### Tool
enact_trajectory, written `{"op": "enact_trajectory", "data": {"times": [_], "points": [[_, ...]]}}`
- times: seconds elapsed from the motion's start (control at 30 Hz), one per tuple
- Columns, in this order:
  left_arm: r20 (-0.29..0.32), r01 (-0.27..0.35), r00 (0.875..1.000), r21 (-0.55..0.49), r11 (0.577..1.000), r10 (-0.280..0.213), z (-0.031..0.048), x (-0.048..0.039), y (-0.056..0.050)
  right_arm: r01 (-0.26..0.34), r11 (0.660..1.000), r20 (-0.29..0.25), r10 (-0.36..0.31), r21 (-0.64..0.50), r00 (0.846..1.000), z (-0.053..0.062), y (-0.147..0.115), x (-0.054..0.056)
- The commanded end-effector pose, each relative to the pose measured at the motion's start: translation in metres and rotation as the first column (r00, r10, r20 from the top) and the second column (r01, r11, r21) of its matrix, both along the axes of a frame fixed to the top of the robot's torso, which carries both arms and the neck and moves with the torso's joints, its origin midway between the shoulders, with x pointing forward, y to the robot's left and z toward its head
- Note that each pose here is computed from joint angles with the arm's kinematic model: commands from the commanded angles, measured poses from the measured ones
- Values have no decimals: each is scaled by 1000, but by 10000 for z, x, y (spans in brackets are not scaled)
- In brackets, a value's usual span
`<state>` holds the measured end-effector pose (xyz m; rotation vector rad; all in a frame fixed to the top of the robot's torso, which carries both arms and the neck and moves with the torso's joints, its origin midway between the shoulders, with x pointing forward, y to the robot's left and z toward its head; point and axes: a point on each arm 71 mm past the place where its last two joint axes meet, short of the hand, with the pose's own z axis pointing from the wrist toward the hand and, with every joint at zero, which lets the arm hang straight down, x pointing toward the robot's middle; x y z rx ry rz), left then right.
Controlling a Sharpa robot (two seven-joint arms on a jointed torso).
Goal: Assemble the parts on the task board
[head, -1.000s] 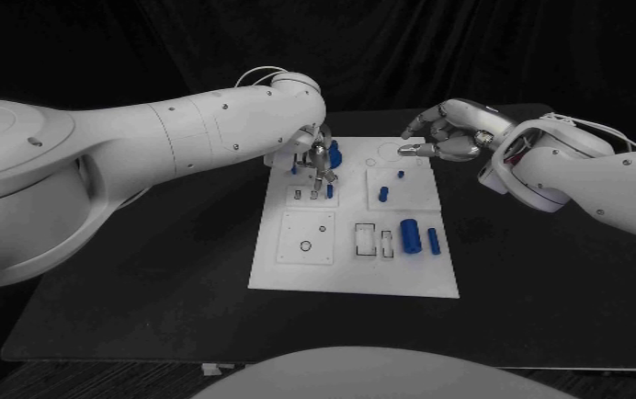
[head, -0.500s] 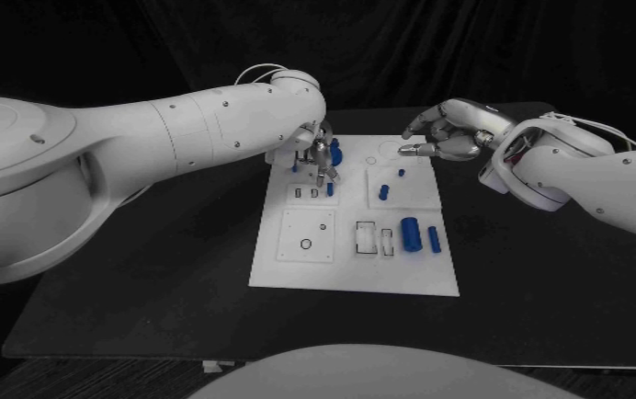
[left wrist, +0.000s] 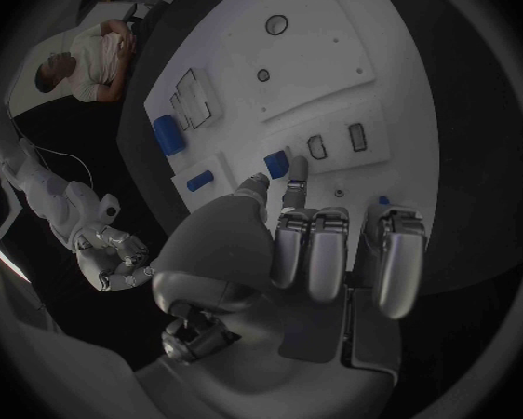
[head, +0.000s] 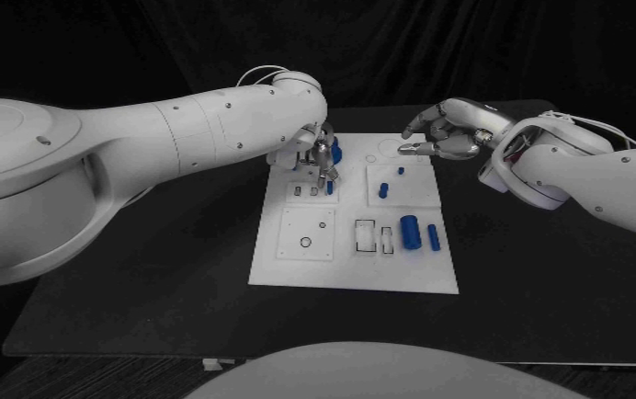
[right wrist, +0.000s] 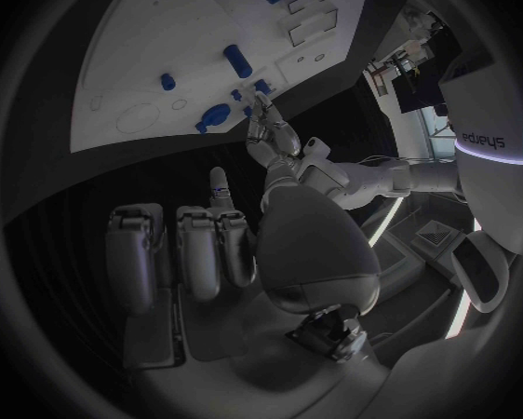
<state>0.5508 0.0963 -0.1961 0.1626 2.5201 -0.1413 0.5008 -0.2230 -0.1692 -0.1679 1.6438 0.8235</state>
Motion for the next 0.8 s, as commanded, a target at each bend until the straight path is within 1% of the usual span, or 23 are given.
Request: {"op": "enact_trajectory", "data": {"times": [0.03, 0.37, 0.8], "points": [[-18, 13, 1000, -13, 1000, -14, -27, -20, -30, 12, 1000, -12, -12, -6, 1000, -18, -11, 0], [-21, 10, 1000, -9, 1000, -10, -51, -23, -31, 11, 1000, -12, -11, -6, 1000, -19, -14, -1], [-20, 12, 1000, -13, 1000, -12, -57, -31, -46, 11, 1000, -15, -11, -8, 1000, -26, -17, -2]]}}
